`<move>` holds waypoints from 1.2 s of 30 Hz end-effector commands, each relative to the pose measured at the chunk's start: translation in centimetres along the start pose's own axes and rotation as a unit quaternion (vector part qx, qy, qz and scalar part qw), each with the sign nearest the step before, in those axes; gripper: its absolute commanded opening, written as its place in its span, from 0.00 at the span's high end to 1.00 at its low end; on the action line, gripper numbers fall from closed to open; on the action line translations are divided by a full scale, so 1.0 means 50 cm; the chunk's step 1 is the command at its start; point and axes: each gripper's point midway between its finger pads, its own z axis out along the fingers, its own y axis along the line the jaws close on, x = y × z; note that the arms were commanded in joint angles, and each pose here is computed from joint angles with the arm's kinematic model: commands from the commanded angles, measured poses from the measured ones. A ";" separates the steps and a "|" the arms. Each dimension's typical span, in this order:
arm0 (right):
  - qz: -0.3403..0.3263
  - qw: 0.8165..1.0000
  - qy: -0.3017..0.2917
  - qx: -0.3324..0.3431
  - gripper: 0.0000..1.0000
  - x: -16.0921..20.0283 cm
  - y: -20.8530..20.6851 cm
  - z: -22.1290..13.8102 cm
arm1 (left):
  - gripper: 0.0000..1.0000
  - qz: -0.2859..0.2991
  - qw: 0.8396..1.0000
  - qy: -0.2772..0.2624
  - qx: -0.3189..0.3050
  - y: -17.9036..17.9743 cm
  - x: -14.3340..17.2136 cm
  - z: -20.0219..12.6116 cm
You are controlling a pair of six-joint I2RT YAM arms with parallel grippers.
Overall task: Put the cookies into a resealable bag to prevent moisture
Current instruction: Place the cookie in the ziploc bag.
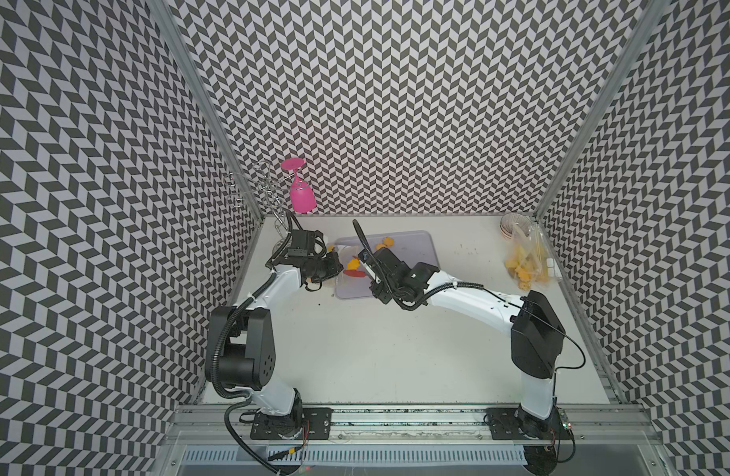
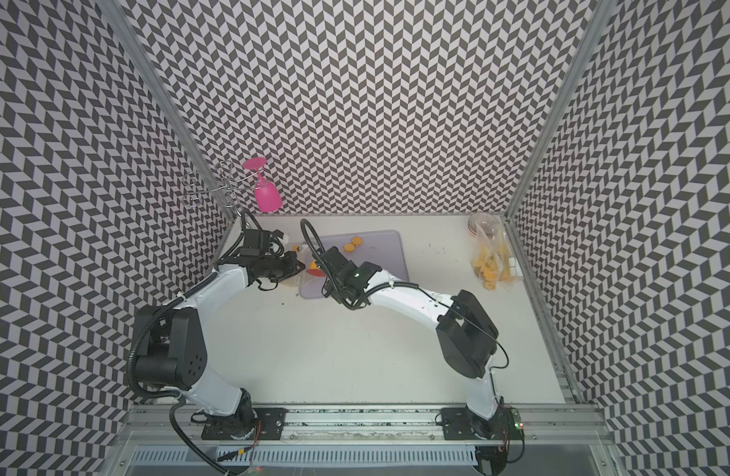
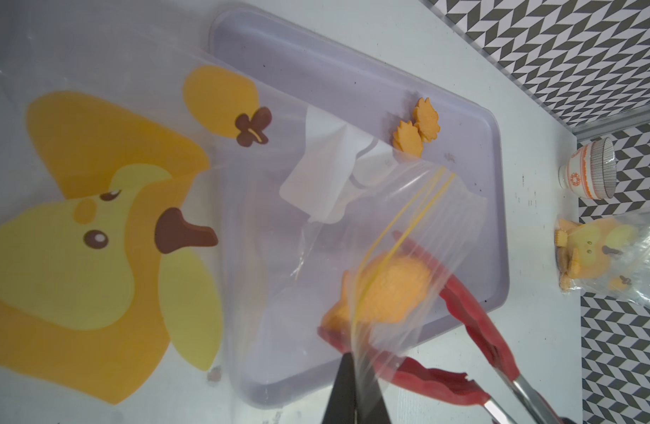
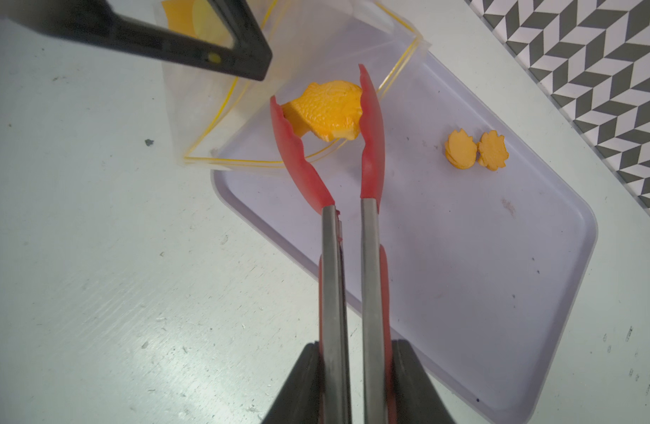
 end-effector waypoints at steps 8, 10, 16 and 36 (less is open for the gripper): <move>-0.003 0.999 -0.037 0.014 0.69 -0.060 0.007 0.020 | 1.00 0.017 1.000 -0.002 0.013 -0.025 -0.007 -0.003; 0.001 0.999 -0.035 0.007 0.69 -0.065 0.015 0.033 | 1.00 0.018 1.000 -0.003 0.015 -0.026 -0.007 -0.003; 0.013 0.999 -0.032 -0.005 0.63 -0.084 0.027 0.057 | 1.00 0.017 1.000 -0.002 0.014 -0.025 -0.005 -0.003; 0.027 0.998 -0.049 -0.009 0.49 -0.100 0.009 0.000 | 1.00 0.016 1.000 -0.006 0.001 -0.017 -0.009 -0.006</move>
